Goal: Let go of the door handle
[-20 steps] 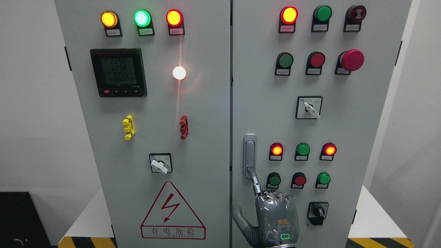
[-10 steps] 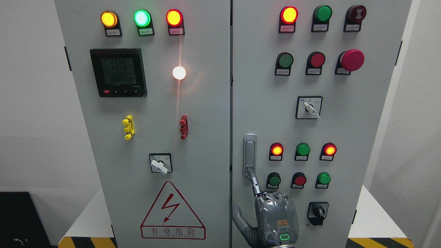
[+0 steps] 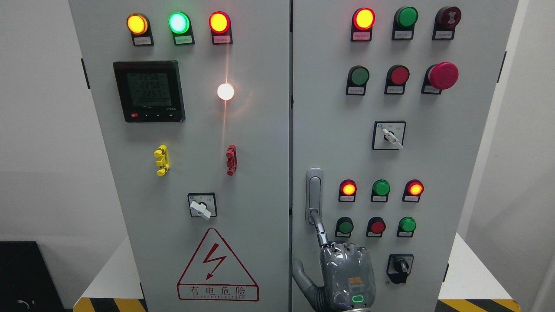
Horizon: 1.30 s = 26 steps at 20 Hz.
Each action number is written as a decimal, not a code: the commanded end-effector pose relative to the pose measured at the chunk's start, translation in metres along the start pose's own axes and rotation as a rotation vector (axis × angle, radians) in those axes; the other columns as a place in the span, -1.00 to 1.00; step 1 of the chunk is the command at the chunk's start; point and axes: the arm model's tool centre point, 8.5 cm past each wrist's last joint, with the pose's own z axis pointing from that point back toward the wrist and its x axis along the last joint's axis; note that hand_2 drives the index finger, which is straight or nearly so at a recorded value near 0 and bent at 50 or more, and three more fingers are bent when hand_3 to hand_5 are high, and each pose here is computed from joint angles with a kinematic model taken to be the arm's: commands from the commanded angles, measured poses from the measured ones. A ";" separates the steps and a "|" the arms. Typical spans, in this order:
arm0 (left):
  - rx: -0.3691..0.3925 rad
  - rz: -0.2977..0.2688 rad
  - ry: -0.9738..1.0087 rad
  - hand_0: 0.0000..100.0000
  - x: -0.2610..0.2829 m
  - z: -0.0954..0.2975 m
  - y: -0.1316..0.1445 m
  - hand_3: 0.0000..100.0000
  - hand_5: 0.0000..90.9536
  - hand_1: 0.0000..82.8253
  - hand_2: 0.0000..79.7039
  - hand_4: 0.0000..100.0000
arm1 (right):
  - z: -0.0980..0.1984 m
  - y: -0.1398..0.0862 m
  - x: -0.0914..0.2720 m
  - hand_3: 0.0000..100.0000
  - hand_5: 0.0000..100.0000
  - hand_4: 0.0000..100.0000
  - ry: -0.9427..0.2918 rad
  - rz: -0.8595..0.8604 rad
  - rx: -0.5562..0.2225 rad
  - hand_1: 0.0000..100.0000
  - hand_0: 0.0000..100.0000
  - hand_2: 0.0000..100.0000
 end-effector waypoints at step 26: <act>-0.001 0.000 -0.001 -0.76 0.000 0.000 0.000 -1.00 -1.00 0.34 -1.00 -1.00 | 0.005 0.004 -0.001 1.00 1.00 1.00 0.005 0.001 0.014 -0.28 -0.17 -0.64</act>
